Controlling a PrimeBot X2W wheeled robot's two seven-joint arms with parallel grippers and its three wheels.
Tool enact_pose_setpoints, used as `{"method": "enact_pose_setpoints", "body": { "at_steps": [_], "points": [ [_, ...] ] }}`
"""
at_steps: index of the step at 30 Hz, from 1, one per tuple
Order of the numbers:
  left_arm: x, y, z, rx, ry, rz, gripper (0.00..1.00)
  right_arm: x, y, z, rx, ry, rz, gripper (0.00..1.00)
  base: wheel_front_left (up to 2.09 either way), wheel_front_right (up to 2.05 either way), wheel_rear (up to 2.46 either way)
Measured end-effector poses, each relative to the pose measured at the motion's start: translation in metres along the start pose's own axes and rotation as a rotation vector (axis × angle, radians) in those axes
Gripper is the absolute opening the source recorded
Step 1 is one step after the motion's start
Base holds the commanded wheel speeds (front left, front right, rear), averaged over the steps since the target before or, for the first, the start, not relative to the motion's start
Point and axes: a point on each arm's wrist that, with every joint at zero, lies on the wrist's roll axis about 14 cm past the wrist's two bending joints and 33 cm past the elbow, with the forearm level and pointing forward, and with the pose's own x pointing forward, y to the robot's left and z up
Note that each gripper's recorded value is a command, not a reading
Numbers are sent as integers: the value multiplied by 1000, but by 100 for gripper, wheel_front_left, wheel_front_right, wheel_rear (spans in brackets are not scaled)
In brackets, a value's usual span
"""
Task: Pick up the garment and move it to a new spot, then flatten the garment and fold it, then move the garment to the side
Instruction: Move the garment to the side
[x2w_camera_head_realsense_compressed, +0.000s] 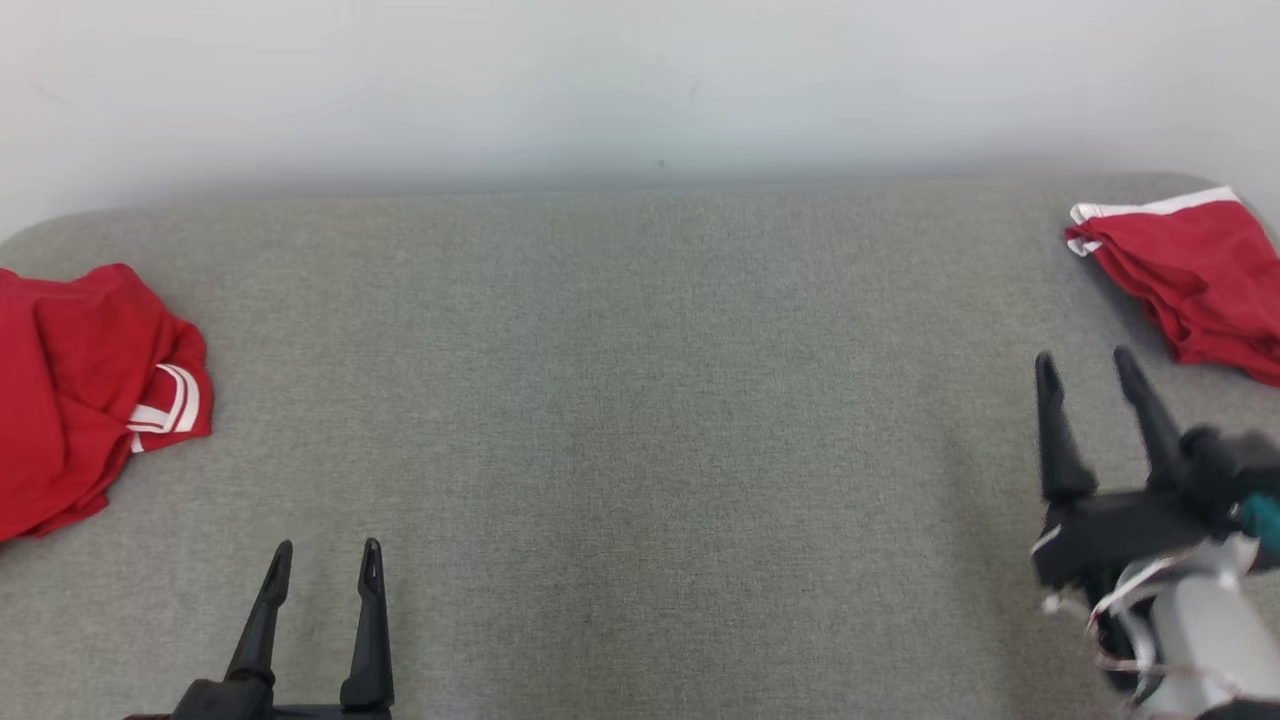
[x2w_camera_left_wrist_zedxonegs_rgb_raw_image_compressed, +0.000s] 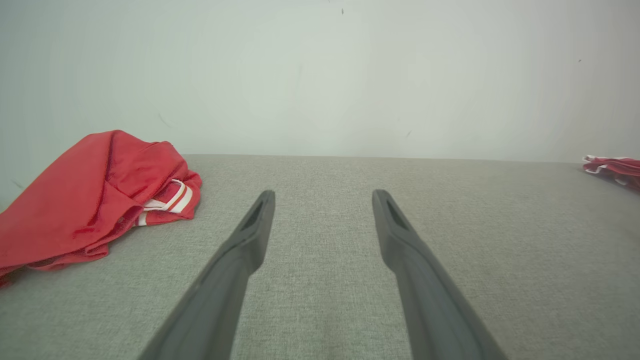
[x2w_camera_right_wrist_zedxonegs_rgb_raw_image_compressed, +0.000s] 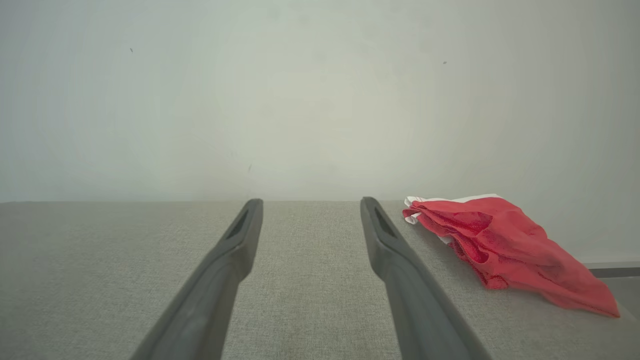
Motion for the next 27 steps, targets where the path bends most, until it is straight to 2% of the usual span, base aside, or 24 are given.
{"method": "enact_pose_setpoints", "body": {
  "at_steps": [4,8,20,27],
  "points": [
    [-6,2,2,1,-4,6,100,-20,29,-5,47,-14,15,100,0,0,0],
    [-12,3,3,-1,-3,6,100,-40,44,-7,48,-20,18,100,0,0,0],
    [-33,4,-2,0,15,16,100,-91,56,-19,101,11,-19,100,0,0,0],
    [-35,4,-3,0,18,17,100,-98,56,-24,111,27,-27,100,0,0,0]
  ]
}}
